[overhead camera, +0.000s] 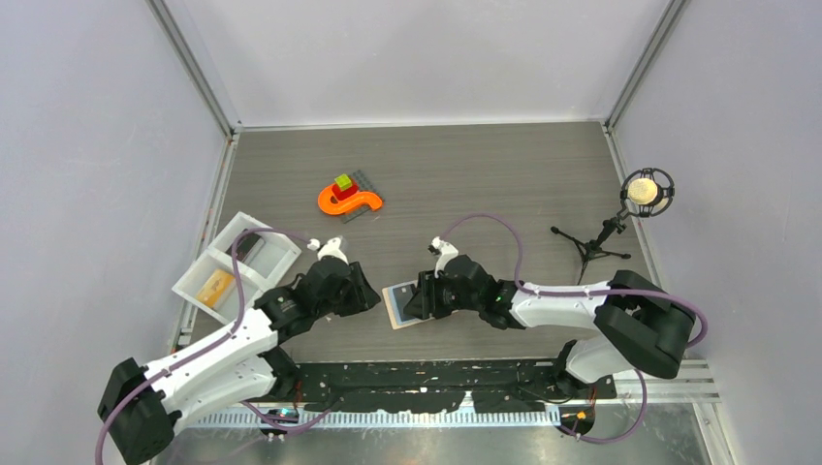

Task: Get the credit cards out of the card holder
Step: Open the card holder at the center of the board.

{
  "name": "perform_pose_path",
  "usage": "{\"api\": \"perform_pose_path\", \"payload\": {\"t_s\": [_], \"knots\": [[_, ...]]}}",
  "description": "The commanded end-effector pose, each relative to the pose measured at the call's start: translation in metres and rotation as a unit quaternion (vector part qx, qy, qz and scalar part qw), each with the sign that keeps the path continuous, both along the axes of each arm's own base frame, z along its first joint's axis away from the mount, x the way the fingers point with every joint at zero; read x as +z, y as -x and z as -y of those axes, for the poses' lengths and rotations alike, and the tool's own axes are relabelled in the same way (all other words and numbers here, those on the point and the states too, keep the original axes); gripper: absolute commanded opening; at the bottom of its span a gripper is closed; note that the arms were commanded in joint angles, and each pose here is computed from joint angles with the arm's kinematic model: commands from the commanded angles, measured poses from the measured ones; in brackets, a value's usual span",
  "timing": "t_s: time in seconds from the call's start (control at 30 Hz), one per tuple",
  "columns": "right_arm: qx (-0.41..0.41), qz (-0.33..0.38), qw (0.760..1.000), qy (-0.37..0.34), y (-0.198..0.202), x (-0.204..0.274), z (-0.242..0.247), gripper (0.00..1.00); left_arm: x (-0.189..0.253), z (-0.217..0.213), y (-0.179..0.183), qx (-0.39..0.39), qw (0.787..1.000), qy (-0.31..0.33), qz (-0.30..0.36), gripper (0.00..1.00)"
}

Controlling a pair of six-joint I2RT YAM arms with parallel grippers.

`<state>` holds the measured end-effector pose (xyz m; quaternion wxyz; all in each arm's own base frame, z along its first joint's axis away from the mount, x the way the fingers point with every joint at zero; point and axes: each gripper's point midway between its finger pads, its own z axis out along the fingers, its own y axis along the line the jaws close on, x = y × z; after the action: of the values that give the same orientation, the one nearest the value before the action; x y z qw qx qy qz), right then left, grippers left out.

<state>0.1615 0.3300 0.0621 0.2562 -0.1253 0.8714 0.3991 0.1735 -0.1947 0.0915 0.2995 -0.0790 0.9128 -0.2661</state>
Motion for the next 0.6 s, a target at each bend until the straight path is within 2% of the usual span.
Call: {"api": "perform_pose_path", "payload": {"t_s": [0.0, 0.23, 0.43, 0.57], "knots": [[0.014, 0.017, 0.999, -0.044, -0.005, 0.021, -0.019, 0.46, 0.005, 0.008, -0.002, -0.015, 1.0, 0.012, 0.003, 0.38], [-0.015, 0.035, 0.999, -0.017, -0.013, 0.02, -0.005, 0.42, 0.01, 0.027, -0.005, -0.045, 0.998, 0.042, 0.012, 0.37], [-0.05, 0.063, 0.997, 0.015, -0.026, 0.024, 0.02, 0.41, 0.003, 0.038, -0.006, -0.065, 0.997, 0.04, -0.001, 0.36], [-0.046, 0.064, 0.997, 0.015, -0.03, 0.025, 0.022, 0.37, -0.005, 0.049, -0.009, -0.08, 0.996, 0.048, -0.008, 0.32]]}}
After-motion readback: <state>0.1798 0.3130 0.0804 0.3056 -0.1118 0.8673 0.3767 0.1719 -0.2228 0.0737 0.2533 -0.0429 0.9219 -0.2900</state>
